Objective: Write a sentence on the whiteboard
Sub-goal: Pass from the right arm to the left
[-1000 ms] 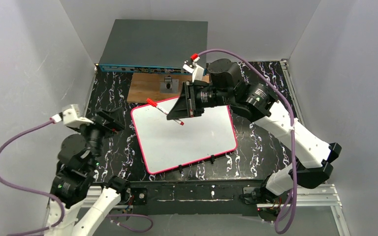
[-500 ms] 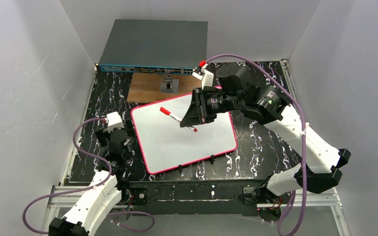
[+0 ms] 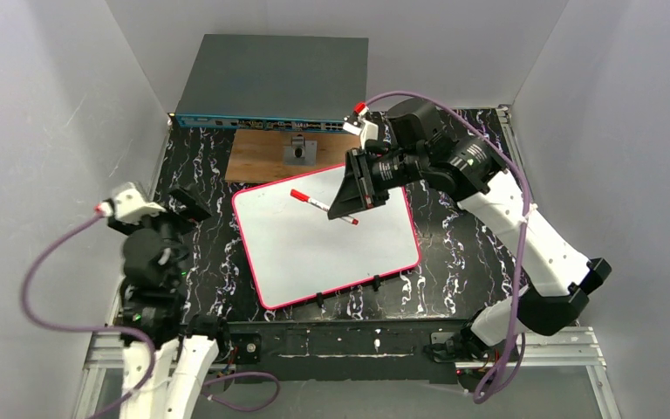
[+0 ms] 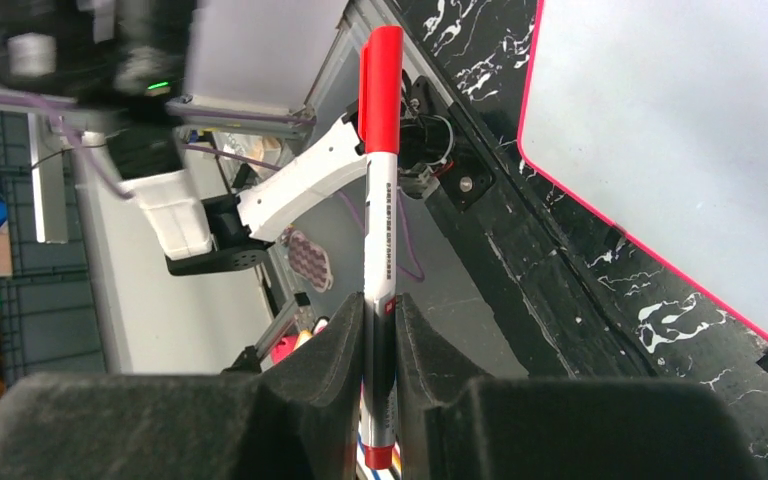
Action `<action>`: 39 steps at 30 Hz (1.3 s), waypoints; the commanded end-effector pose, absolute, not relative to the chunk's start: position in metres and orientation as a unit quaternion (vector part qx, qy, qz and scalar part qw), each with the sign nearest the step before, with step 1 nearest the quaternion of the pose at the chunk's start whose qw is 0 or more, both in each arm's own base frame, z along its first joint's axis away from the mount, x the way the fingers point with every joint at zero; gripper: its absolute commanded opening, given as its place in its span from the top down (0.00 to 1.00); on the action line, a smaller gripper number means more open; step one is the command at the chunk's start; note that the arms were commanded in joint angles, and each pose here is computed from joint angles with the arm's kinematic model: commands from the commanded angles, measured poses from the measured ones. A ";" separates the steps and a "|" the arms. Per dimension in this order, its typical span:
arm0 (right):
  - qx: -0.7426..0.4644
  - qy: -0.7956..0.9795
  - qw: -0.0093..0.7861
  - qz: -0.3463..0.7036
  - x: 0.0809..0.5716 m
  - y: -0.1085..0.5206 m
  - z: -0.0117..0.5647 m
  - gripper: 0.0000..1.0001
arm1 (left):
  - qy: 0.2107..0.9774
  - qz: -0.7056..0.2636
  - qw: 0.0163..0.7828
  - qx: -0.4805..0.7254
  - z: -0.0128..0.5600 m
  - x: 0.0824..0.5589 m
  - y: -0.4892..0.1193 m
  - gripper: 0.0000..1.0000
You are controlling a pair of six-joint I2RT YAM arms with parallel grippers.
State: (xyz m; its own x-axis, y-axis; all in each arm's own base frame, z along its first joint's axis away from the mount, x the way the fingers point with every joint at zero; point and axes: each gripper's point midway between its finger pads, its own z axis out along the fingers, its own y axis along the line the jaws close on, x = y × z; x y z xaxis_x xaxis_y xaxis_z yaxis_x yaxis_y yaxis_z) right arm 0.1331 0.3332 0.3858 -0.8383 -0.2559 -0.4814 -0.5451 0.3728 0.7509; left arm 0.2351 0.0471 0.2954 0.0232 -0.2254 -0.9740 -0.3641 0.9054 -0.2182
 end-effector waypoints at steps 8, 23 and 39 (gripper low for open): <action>-0.287 0.772 0.100 0.559 0.132 0.300 0.407 0.99 | 0.768 -0.327 0.533 0.141 0.400 0.127 -0.121 0.13; -0.139 0.796 -0.013 0.589 0.086 0.286 0.429 0.99 | 0.605 -0.266 0.561 0.499 0.356 0.110 -0.150 0.34; -0.042 0.787 -0.137 0.601 0.086 0.365 0.444 0.99 | 0.504 -0.192 0.610 0.581 0.365 0.135 -0.163 0.39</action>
State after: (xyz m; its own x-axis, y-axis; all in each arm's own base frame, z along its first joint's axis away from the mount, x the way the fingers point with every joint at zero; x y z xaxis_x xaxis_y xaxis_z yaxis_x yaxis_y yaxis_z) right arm 0.0833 0.3514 0.4192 -0.9598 -0.2297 0.1612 0.0748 0.3439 0.9360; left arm 0.1310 -0.1591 0.3589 0.3499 0.3421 -0.8721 0.8452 0.2860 0.4514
